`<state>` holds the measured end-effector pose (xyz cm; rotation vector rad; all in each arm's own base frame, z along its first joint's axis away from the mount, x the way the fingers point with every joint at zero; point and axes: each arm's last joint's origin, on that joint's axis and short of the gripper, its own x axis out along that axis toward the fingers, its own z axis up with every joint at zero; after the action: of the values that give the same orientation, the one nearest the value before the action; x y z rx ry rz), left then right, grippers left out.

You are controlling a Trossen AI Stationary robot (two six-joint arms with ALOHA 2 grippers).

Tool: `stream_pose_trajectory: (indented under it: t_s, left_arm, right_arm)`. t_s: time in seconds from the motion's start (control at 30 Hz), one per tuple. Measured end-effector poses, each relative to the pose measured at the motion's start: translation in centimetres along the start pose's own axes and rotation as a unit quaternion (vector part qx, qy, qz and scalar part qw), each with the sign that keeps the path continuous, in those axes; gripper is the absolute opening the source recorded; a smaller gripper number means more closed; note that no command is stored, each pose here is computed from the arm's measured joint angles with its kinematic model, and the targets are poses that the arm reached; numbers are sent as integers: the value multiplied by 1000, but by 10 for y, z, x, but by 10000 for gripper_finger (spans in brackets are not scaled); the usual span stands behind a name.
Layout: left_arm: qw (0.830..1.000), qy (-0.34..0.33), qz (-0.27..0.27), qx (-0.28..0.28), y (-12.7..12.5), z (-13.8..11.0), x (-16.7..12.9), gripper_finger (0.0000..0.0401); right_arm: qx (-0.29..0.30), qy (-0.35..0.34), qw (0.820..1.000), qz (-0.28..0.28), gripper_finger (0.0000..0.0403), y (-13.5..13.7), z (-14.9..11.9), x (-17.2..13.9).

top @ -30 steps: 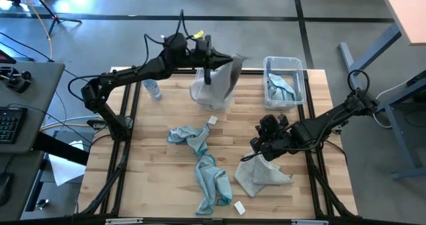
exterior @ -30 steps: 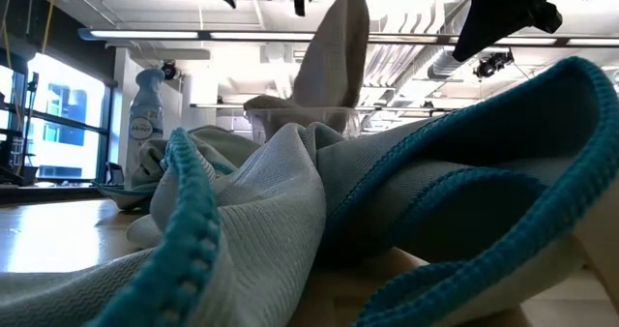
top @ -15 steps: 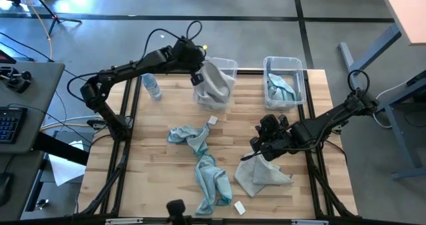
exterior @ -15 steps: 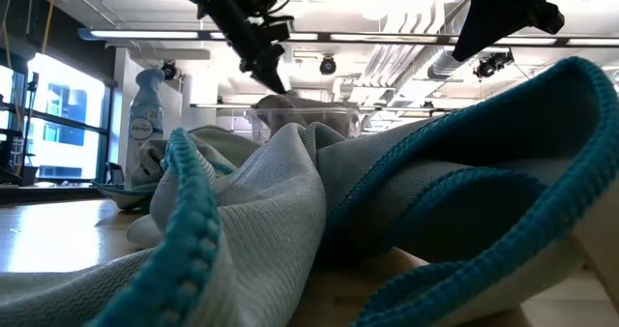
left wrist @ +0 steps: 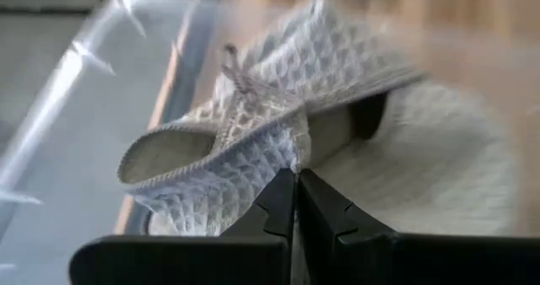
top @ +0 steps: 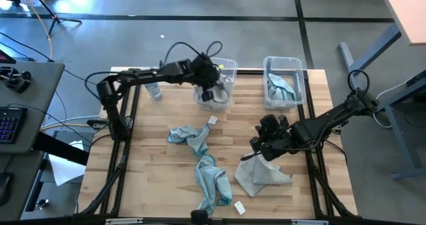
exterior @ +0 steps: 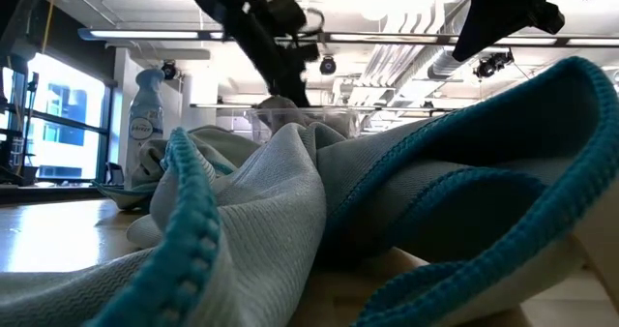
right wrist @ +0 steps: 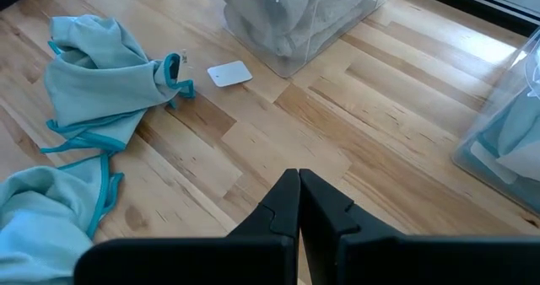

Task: Sort microfiber towel by color & place in baskets
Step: Put the white microfiber cloth into the left transparent bin

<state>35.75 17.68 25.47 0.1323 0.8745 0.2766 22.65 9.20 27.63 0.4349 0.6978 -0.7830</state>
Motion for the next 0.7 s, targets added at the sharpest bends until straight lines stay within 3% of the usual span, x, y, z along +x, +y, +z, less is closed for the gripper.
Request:
stream_pose_trajectory:
  t_s: [0.17, 0.43, 0.7]
  left_arm:
    - [999, 39, -2, -6, -4, -11, 26, 0]
    - [998, 25, 5, -60, -4, -10, 37, 2]
    - [997, 25, 33, -65, 2, 1, 31, 69]
  right_arm:
    - [3, -1, 1000, 3, 0, 1, 0, 0]
    - [3, -1, 1000, 3, 0, 1, 0, 0]
    - [12, -3, 1000, 11, 0, 3, 1, 0]
